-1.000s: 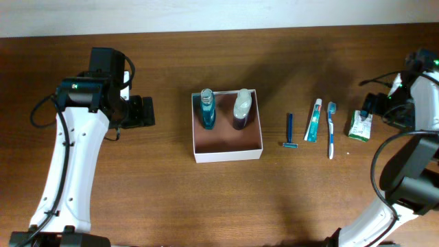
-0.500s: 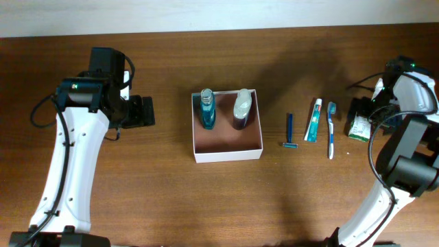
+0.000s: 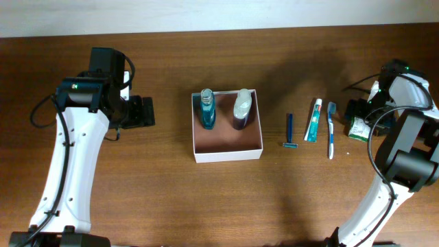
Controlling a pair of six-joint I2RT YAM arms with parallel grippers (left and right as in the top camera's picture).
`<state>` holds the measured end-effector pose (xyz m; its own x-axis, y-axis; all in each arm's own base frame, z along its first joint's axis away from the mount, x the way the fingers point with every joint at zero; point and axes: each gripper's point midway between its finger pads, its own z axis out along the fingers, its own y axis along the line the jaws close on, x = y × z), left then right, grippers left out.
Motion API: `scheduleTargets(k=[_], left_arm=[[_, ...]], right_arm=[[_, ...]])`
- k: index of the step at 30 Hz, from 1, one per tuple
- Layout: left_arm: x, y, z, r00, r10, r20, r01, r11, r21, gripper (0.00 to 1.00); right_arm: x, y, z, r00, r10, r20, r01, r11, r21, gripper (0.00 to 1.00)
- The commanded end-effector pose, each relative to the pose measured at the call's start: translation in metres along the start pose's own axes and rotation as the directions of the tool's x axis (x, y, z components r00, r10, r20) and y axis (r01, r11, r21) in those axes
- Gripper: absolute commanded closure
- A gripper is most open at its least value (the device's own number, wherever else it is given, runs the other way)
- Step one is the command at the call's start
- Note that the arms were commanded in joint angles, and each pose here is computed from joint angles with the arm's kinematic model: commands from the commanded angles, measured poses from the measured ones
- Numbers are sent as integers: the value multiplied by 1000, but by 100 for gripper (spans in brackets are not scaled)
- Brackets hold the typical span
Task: Pack container
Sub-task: 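Reach the right gripper to the green Dettol soap and grasp it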
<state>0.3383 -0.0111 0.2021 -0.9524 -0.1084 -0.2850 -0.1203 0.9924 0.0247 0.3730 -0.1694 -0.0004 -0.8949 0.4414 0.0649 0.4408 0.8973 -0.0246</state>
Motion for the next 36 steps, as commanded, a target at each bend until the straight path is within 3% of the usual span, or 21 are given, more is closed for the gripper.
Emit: scheduleTargets(k=[1,6,17,20,28,33,36], left_arm=[[1,0,-5,1000,10,11,-10,1000,12,1],[1,0,-5,1000,10,11,-10,1000,12,1],[1,0,-5,1000,10,10,-10,1000,12,0],[1,0,-5,1000,10,11,-10,1000,12,0],[1,0,-5,1000,10,11,-10,1000,12,0],[1,0,-5,1000,10,11,-10,1000,12,0],[1,0,-5,1000,10,11,-10,1000,11,0]], right_arm=[[7,4,16,999,-11,-48,11,1000,-12,2],[7,4,16,999,-11,-49,11,1000,-13,2],[9,4,16,998,-11,-56,11,1000,-12,28],[9,4,16,998,-11,-57,11,1000,-12,40],[10,4,16,998,-12,-61,11,1000,-12,55],[10,4,15,998,-12,-62,11,1000,-12,71],[7,4,5,998,-12,-61,11,1000,-12,92]])
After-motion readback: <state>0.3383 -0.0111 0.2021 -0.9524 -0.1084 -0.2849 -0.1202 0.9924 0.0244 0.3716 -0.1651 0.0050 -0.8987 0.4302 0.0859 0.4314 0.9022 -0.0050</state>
